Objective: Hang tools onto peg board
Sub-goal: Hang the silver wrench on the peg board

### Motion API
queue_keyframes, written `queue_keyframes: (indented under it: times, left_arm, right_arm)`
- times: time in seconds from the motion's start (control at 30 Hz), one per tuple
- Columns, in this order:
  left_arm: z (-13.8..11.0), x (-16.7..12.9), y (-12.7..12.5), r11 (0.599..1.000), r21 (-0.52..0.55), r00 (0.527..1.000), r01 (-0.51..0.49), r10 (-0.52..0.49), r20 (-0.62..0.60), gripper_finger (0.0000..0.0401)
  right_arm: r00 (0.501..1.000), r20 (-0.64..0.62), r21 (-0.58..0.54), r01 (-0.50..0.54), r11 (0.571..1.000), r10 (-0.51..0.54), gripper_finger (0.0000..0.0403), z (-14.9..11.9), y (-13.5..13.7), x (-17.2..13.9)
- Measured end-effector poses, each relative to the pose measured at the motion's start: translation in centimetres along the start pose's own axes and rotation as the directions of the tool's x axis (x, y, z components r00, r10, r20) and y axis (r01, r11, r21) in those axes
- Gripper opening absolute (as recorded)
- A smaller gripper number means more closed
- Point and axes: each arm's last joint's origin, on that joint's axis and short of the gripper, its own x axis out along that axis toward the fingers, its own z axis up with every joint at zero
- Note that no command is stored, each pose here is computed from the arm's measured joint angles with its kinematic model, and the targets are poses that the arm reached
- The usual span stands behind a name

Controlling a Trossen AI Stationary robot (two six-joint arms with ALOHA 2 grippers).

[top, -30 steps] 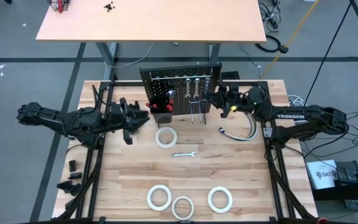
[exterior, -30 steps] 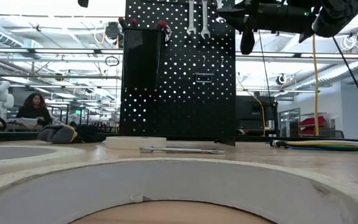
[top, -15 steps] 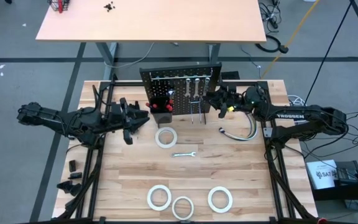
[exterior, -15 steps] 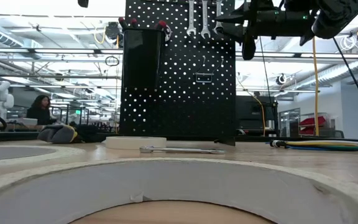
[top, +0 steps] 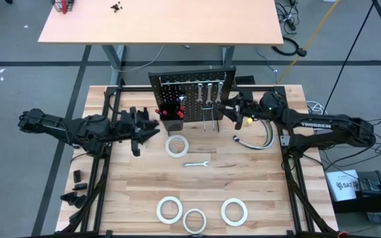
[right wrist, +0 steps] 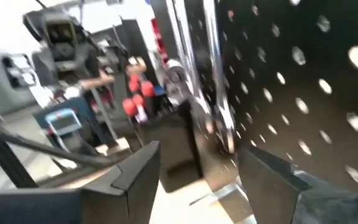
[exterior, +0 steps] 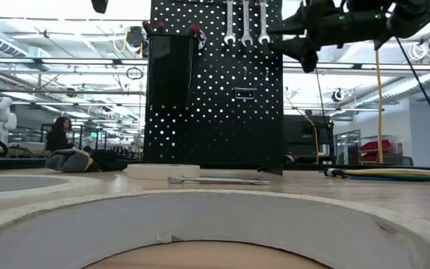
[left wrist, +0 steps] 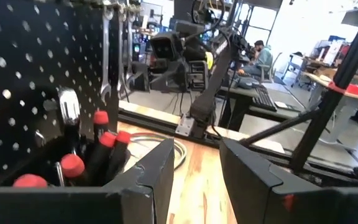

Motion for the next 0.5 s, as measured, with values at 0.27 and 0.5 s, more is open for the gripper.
queue_keyframes:
  times: [0.27,0.5]
  left_arm:
    - [-0.3,0.0,-0.3,0.995,-0.030,0.994,0.097,-0.098,-0.044,0.0132]
    - [-1.6,0.4,-1.4,0.962,-0.045,0.948,0.269,-0.272,-0.167,0.0132]
  right_arm:
    - [0.994,-0.108,0.030,0.022,0.999,-0.019,0.0198,-0.2,0.8,-1.7]
    - [0.957,-0.192,0.173,-0.187,0.967,0.219,0.0197,-1.7,4.8,-1.4]
